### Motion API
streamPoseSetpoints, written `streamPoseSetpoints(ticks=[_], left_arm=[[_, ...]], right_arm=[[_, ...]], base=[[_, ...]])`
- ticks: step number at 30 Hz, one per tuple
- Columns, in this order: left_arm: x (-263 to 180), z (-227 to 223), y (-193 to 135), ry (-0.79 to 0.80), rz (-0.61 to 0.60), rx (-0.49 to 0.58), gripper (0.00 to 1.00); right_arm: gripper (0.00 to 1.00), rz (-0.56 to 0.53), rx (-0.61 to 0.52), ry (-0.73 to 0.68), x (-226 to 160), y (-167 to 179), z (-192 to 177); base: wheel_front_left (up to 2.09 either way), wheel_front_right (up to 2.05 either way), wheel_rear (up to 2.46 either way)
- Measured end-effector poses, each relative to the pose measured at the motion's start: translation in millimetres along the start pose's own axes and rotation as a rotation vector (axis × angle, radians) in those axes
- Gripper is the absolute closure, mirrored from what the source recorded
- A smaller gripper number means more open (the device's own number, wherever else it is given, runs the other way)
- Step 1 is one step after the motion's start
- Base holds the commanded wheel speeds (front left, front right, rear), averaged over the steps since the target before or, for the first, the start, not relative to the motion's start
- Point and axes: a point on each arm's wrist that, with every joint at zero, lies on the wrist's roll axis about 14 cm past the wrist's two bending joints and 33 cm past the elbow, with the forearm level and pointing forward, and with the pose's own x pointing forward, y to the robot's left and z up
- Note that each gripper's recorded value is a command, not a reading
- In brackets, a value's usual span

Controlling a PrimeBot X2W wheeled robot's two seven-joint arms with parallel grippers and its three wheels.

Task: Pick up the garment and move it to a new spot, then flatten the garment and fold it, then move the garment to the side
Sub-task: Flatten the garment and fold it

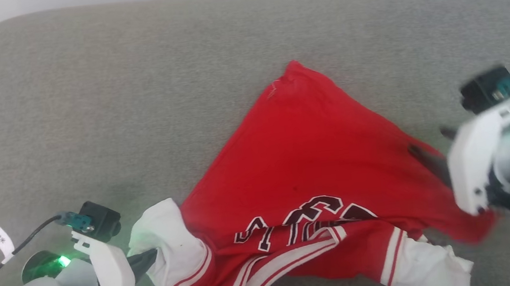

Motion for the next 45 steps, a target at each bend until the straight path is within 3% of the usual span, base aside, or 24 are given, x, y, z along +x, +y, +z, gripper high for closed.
streamPoseSetpoints(ticks=[6,13,21,30,31,32,40,45], left_arm=[[-3.5,-3.7,0.1,-0.01,0.003,-0.019,1.0],[-6.2,-6.7,2.9,-0.021,0.012,-0.03,1.0],[-5.6,-11.2,7.1,-0.028,0.024,-0.059,1.0],[-2.7,-14.3,15.1,-0.031,0.045,-0.088,1.0],[-2.5,-15.2,15.6,-0.03,0.046,-0.09,1.0],[-2.2,-15.5,16.3,-0.029,0.048,-0.091,1.0],[-6.9,-8.4,26.4,-0.041,0.071,-0.088,1.0],[-26.5,24.5,48.4,-0.093,0.125,-0.068,1.0]], right_arm=[[0.0,0.071,-0.105,-0.114,30.1,28.4,55.0],[0.0,0.134,-0.18,-0.094,82.1,57.5,87.2],[0.0,0.127,-0.212,0.053,138.0,65.5,93.5],[0.0,0.126,-0.254,0.396,172.8,76.2,48.2],[0.71,0.121,-0.266,0.414,173.1,76.1,46.1],[1.0,0.124,-0.264,0.424,173.3,76.7,45.2],[1.0,0.09,-0.255,0.362,166.2,64.9,55.3],[1.0,0.062,-0.245,0.249,144.8,52.5,80.5]], base=[[0.0,0.0,0.0],[0.0,0.0,0.0],[0.0,0.0,0.0],[0.0,0.0,0.0],[0.0,0.0,0.0],[0.0,0.0,0.0],[0.0,0.0,0.0],[0.0,0.0,0.0]])
